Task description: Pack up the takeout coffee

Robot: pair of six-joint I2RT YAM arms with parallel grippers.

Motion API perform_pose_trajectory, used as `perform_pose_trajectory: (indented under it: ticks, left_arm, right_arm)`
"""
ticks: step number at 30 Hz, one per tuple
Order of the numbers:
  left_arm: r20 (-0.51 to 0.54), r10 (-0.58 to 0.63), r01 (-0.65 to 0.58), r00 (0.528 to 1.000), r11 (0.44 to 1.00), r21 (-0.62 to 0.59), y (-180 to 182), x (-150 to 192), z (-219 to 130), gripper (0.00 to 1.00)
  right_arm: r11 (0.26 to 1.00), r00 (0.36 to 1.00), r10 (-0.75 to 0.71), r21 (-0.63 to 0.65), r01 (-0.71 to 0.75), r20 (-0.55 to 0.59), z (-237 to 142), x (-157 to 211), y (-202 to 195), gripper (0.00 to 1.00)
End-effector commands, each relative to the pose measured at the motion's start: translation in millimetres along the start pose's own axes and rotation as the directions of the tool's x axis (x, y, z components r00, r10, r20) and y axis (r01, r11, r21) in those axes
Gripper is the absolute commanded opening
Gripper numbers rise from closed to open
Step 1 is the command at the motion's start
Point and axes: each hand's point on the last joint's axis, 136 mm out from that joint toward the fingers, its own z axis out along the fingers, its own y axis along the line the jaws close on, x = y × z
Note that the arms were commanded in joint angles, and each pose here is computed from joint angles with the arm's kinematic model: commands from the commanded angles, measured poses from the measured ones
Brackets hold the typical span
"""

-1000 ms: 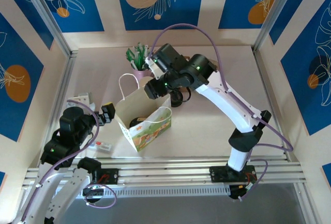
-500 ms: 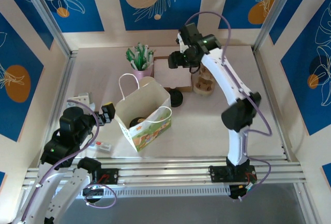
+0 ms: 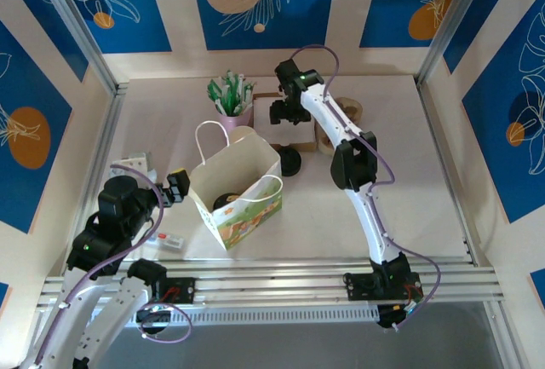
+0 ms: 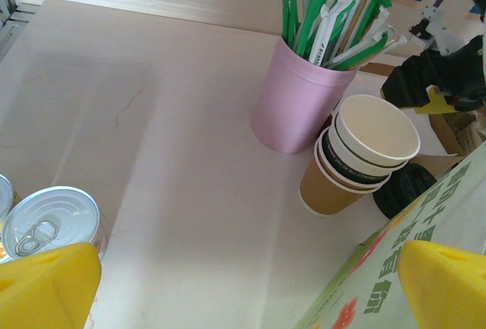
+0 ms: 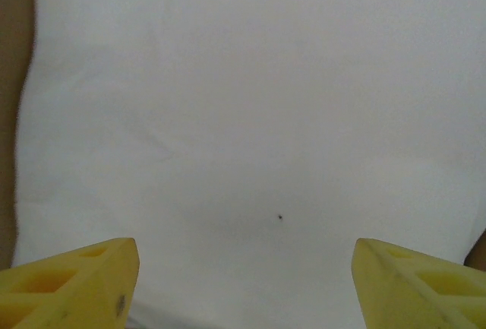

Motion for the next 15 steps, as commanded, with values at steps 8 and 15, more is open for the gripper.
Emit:
perform_pose_trajectory:
  ticks: [8,15]
  left_arm:
    - [-0.01,0.036,-0.035,0.999,0.999,0.025,-6.0,1.7,6.3,1.0]
    - [-0.014,0.038,-0.038,0.999,0.999,0.022,-5.7,2.3,7.7,1.0]
  right_arm:
    - [0.998,0.994,-0.023,0.063,0.029,-0.103,45.1,21.3,-13.8,0.61]
    - [0.998,0.994,-0.018,0.055,0.024,-0.105,42.1,21.1,-14.0,0.36]
